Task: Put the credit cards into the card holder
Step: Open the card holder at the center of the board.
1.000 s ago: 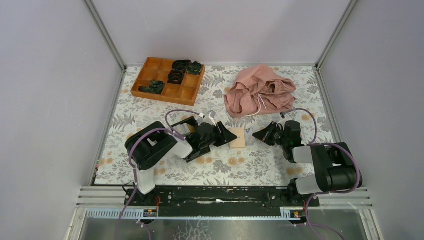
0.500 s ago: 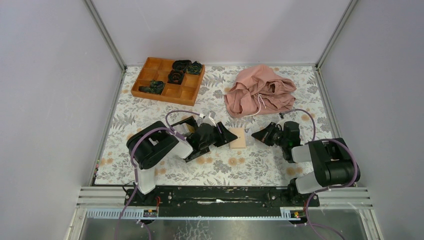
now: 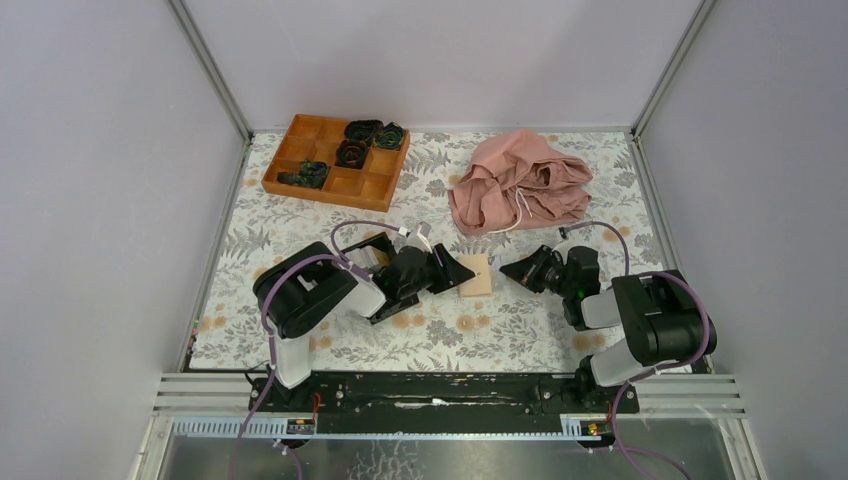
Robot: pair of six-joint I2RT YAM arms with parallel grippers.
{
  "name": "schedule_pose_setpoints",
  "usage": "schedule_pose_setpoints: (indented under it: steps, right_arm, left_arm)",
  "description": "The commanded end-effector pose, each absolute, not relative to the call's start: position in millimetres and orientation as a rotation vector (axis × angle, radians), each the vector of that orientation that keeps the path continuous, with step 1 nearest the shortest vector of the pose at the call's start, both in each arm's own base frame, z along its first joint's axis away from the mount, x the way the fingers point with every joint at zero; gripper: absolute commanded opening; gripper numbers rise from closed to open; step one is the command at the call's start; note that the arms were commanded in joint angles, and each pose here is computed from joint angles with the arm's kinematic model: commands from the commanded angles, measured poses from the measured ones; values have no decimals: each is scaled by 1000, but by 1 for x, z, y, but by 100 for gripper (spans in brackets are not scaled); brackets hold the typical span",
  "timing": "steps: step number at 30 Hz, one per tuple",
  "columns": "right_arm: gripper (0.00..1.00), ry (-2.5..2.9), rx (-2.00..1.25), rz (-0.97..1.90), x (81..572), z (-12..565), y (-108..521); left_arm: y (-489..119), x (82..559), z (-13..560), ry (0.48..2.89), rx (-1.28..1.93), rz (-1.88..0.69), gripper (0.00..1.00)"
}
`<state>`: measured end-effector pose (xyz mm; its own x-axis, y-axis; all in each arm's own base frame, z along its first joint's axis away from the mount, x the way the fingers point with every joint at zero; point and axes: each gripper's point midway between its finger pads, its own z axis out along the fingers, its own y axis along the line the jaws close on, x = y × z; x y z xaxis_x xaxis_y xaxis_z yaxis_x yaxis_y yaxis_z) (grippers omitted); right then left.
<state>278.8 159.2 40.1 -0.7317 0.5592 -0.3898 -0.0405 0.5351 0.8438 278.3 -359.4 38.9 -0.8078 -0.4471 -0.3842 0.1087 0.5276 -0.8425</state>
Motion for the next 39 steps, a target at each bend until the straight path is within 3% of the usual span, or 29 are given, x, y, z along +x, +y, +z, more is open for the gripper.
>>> schedule_pose_setpoints:
  steps: [1, 7, 17, 39]
  right_arm:
    - [0, 2063, 354, 1274, 278, 58, 171]
    - [0, 2057, 365, 1268, 279, 58, 170]
    - [0, 2143, 341, 1019, 284, 44, 148]
    - [0, 2074, 363, 1172, 284, 60, 162]
  left_arm:
    - [-346, 273, 9, 2273, -283, -1185, 51]
    - [-345, 271, 8, 2278, -281, -1178, 51]
    - [-345, 275, 10, 2277, -277, -1175, 51]
    - [-343, 272, 5, 2289, -279, -1172, 50]
